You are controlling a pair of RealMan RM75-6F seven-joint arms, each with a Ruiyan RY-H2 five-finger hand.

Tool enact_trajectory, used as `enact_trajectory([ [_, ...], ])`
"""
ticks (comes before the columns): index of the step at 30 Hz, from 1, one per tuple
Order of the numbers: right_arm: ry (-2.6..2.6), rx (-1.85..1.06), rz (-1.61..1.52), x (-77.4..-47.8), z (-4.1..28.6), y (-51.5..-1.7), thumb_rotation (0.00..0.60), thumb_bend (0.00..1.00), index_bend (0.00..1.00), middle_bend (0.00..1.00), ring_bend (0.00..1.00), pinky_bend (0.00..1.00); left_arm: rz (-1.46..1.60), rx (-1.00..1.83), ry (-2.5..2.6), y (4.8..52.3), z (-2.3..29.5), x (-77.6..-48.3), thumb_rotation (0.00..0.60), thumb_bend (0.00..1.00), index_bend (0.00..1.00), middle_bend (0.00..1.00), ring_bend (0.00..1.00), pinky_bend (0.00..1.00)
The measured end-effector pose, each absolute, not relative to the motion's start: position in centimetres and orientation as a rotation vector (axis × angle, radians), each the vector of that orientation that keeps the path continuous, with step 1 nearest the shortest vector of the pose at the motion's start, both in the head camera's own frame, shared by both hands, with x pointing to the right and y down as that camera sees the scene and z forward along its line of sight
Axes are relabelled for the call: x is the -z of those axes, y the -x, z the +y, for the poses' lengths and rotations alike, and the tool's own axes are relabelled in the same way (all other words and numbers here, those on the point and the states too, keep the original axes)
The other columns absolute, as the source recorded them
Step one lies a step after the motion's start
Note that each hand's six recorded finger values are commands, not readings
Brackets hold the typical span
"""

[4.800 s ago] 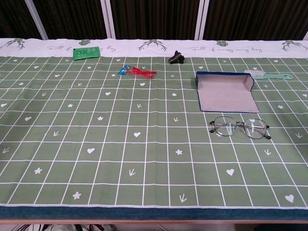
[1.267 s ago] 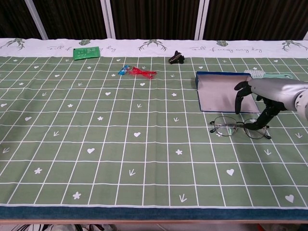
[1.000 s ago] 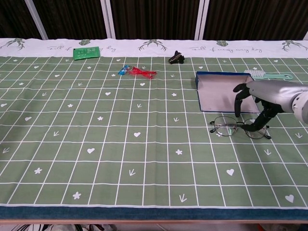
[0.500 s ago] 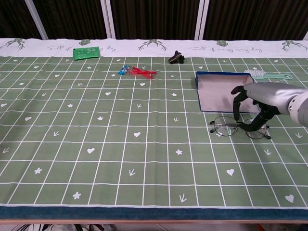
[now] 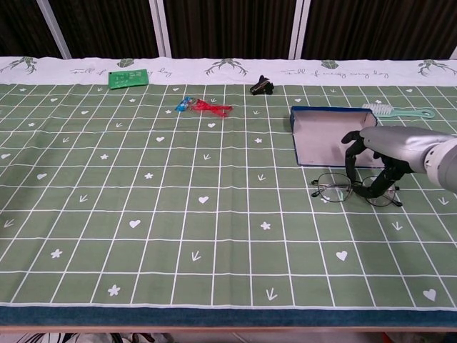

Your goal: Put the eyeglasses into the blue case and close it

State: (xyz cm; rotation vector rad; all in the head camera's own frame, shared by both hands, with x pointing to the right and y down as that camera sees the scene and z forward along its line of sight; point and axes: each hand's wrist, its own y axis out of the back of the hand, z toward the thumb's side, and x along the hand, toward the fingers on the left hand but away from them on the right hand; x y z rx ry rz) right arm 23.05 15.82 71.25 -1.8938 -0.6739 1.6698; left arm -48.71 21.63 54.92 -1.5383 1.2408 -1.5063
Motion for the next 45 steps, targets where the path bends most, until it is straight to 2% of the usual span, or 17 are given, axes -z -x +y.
enact_trajectory([
  [21,1.889,-1.676,-0.686,-71.29,15.52,-23.36,0.600,0.44,0.57,0.09,0.10,0.21,1.238,1.512,1.539,48.70,21.66,-54.98,0.600,0.32,0.09,0.00,0.00,0.00],
  [45,1.887,-1.686,-0.674,-71.20,15.32,-23.01,0.600,0.48,0.60,0.09,0.10,0.21,1.241,1.511,1.542,48.68,21.66,-55.00,0.600,0.32,0.09,0.00,0.00,0.00],
])
